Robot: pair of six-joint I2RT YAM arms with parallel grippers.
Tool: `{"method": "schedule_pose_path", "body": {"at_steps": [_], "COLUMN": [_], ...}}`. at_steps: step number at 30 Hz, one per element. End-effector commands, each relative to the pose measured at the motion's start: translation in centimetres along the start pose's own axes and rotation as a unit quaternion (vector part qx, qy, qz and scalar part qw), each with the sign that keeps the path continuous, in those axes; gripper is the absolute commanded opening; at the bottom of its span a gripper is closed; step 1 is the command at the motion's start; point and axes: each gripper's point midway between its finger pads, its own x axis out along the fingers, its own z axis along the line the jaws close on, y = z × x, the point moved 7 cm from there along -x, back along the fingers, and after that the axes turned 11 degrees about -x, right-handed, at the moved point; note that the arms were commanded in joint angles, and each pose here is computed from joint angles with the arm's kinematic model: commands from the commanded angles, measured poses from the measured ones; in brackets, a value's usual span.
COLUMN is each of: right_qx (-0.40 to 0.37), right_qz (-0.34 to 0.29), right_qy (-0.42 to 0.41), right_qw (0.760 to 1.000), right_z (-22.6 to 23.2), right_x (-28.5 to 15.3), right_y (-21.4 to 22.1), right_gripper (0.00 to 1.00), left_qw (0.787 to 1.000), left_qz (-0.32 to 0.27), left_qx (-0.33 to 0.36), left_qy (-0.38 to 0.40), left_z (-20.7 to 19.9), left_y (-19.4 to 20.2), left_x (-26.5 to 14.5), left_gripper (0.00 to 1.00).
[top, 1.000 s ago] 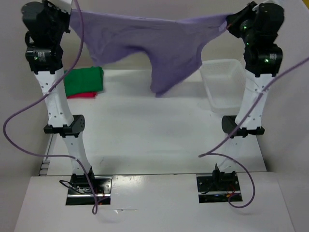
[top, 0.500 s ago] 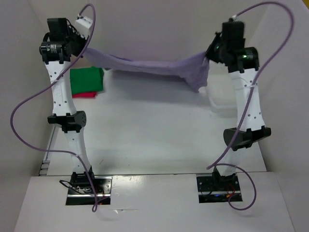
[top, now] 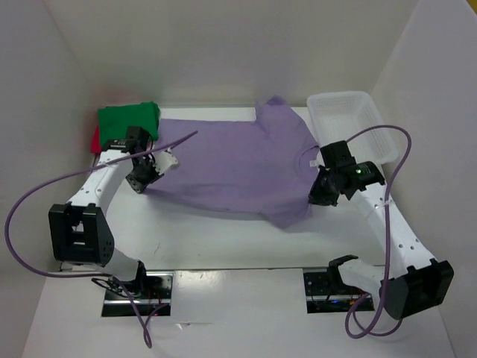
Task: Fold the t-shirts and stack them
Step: Flatten out the tshirt, then fold the flattened tshirt in 1/3 of the way
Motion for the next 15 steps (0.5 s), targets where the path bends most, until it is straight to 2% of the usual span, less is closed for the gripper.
{"method": "schedule_pose_path", "body": {"at_steps": [1,6,10,13,15], "right_qx": [0.028,0.017,-0.002,-0.019,-0.027], "right_qz": [0.017,0.036,0.022,-0.002,-0.001], "right_qy": [-0.018,0.013,0.035,0.033,0.033], "right_qw": [0.999,0.999,0.999,0.999,0.999], "right_z": [0.3,-0.8,-0.7,0.1,0.6], "right_x": [1.1,1.5,1.4,2.0,4.2], "right_y": [0.9,1.9,0.3,-2.9,-4.9], "right_gripper": [0.0,0.0,0.0,0.0,0.0], "left_qw": [1.0,0.995,0.994,0.994,0.992], "left_qz": [0.016,0.058,0.06,0.03,-0.009], "left_qx": [-0.024,-0.069,-0.088,-0.109,-0.124], "left_qy": [-0.01,0.044,0.036,-0.004,-0.032], "left_z": [-0.3,-2.9,-2.8,-1.2,0.5], "left_y": [1.7,3.9,4.3,3.4,1.7], "left_x": [1.3,2.2,1.5,1.4,1.1], "left_gripper": [0.0,0.0,0.0,0.0,0.0]}}
